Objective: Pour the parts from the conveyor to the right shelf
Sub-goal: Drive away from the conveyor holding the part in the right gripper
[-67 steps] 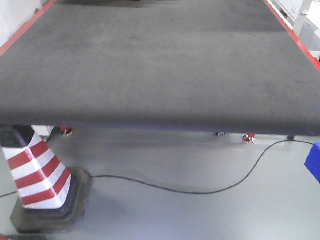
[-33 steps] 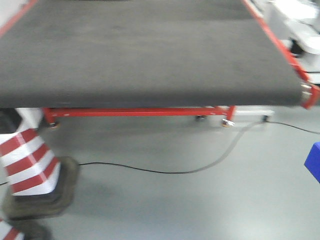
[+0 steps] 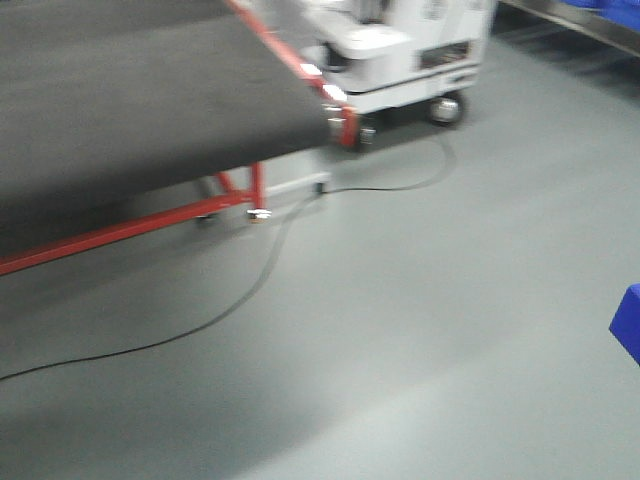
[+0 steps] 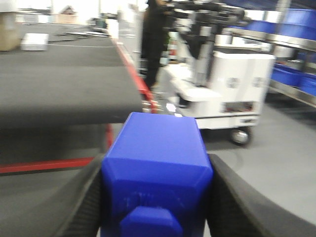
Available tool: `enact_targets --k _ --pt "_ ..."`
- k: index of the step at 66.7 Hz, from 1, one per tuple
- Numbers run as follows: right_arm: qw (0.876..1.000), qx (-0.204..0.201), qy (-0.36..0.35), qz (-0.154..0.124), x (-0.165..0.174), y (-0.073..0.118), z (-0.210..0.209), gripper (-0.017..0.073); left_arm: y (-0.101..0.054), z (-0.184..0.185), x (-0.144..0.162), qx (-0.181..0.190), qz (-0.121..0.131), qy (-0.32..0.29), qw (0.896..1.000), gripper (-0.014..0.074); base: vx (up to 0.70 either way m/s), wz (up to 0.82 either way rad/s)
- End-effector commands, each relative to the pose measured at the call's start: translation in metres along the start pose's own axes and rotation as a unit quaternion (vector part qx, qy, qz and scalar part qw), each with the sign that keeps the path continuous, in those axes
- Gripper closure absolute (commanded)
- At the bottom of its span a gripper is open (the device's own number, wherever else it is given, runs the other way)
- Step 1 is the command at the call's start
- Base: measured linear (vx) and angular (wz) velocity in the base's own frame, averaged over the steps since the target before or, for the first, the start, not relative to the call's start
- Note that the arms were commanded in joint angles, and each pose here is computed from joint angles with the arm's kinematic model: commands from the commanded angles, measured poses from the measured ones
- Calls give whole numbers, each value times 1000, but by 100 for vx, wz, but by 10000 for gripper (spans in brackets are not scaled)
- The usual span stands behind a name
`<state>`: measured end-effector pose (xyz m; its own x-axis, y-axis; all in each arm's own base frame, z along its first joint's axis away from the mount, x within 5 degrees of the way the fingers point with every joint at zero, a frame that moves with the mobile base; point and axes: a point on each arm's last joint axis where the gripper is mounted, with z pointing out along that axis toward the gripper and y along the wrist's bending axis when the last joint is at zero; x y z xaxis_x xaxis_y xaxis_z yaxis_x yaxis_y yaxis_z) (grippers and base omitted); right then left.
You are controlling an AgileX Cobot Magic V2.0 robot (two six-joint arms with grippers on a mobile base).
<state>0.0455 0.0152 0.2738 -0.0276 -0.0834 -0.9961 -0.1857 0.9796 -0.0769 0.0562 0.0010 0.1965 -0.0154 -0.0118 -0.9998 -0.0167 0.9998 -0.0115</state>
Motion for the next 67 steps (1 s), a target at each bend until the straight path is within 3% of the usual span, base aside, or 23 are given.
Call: enact_targets --k 1,67 --pt "999 21 -41 0 -14 -4 -1 567 0 -2 -16 1 -7 -51 999 600 -22 -77" --pt "999 21 -41 0 -14 -4 -1 567 0 -2 -16 1 -7 -51 999 600 -16 -74"
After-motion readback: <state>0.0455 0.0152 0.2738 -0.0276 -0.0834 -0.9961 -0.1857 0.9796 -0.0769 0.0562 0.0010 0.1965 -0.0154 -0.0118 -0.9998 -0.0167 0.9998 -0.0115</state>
